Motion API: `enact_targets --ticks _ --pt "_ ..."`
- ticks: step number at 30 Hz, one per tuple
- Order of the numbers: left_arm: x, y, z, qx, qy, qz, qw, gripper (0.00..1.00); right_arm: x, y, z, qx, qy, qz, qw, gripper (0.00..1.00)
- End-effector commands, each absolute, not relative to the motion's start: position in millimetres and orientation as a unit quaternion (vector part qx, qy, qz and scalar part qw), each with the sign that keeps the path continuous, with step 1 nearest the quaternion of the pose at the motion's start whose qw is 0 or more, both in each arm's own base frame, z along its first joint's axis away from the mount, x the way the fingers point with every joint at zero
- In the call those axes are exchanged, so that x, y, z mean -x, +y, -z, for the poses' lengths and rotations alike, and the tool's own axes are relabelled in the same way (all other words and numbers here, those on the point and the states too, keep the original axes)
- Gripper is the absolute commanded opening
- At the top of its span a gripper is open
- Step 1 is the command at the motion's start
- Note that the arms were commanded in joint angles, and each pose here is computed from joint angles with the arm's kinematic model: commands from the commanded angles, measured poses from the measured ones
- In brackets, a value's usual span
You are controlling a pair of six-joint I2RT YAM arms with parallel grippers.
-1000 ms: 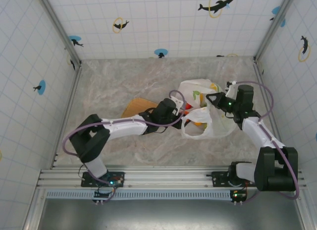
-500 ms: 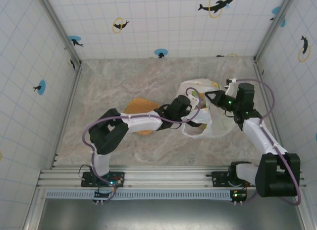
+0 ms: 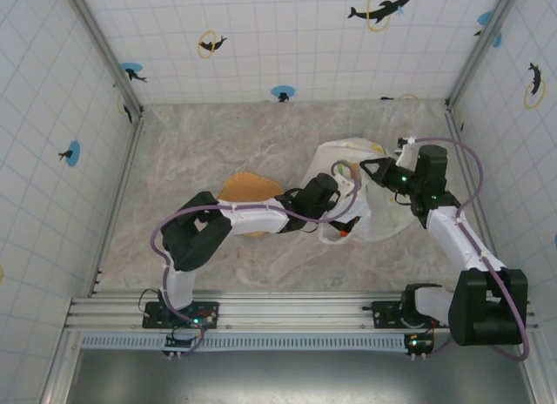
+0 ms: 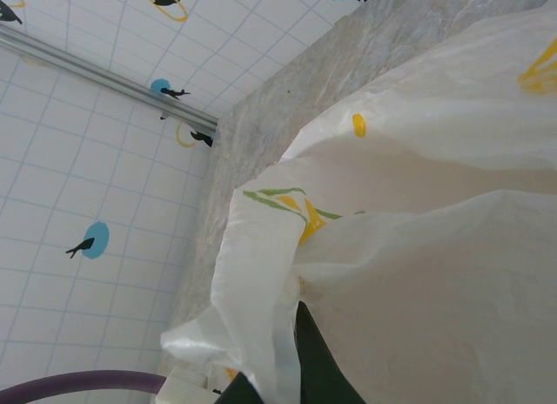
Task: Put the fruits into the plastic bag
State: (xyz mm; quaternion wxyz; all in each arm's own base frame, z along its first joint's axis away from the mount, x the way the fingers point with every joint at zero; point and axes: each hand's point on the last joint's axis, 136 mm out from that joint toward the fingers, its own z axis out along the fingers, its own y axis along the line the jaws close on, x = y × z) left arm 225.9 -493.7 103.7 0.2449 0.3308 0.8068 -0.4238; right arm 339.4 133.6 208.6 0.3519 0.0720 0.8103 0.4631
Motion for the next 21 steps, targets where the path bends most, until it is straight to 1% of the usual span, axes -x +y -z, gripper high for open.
enact_targets --ticks 1,11,16,21 --pt "-223 -491 -112 -0.345 0.799 0.42 0.258 0.8 -341 132 -208 -0.067 0.807 -0.464 0.36 0.0" --pt "-231 -471 -123 -0.344 0.804 0.384 0.297 0.84 -338 129 -199 -0.074 0.809 -0.463 0.354 0.0" --pt "-245 -447 -132 -0.329 0.809 0.366 0.322 0.85 -337 126 -196 -0.078 0.81 -0.462 0.354 0.0" --pt "-257 -418 -137 -0.304 0.817 0.361 0.331 0.85 -337 125 -194 -0.08 0.81 -0.462 0.353 0.0"
